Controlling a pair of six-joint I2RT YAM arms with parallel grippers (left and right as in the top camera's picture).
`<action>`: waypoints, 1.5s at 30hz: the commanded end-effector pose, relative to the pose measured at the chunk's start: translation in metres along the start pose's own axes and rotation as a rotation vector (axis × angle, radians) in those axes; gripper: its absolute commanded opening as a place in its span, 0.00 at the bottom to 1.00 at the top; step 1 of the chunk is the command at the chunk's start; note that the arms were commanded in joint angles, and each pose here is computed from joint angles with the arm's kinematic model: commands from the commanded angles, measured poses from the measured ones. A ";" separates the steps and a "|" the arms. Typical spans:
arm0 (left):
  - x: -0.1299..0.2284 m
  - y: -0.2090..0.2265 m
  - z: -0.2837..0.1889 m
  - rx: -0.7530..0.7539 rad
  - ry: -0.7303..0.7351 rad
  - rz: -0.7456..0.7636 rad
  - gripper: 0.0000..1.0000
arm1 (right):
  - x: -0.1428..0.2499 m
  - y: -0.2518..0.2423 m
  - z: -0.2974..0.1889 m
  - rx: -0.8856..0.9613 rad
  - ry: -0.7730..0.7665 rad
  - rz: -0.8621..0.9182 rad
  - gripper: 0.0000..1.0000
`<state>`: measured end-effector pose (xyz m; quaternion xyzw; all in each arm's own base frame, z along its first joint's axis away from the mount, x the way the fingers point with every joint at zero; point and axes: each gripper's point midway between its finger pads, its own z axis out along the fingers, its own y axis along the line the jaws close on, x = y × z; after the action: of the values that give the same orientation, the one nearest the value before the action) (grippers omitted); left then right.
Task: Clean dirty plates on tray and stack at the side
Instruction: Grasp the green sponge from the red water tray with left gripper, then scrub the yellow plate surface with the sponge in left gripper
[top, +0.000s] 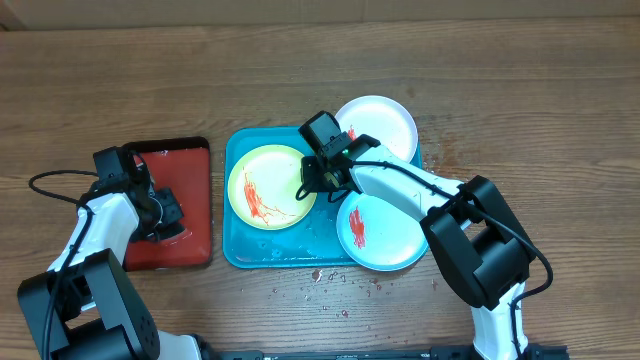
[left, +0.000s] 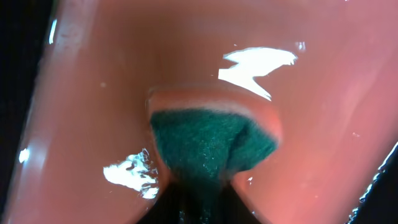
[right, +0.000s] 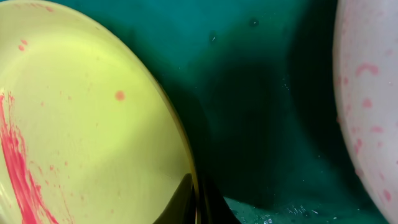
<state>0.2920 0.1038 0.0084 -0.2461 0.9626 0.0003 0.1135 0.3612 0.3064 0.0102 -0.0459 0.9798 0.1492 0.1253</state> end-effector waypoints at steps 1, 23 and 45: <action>0.006 0.003 0.002 -0.005 0.008 0.010 0.04 | -0.002 0.001 0.004 0.011 -0.004 -0.001 0.04; -0.048 -0.121 -0.100 0.141 -0.065 0.322 0.04 | 0.008 0.007 0.003 -0.038 0.053 0.031 0.04; 0.038 -0.173 0.029 0.028 0.259 0.504 0.04 | 0.006 -0.004 0.001 -0.051 0.084 0.074 0.04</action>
<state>0.3792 -0.0488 0.0102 -0.0453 0.9970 0.0073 0.0626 0.3515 0.3044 0.0096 -0.0269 0.9804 0.1789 0.0784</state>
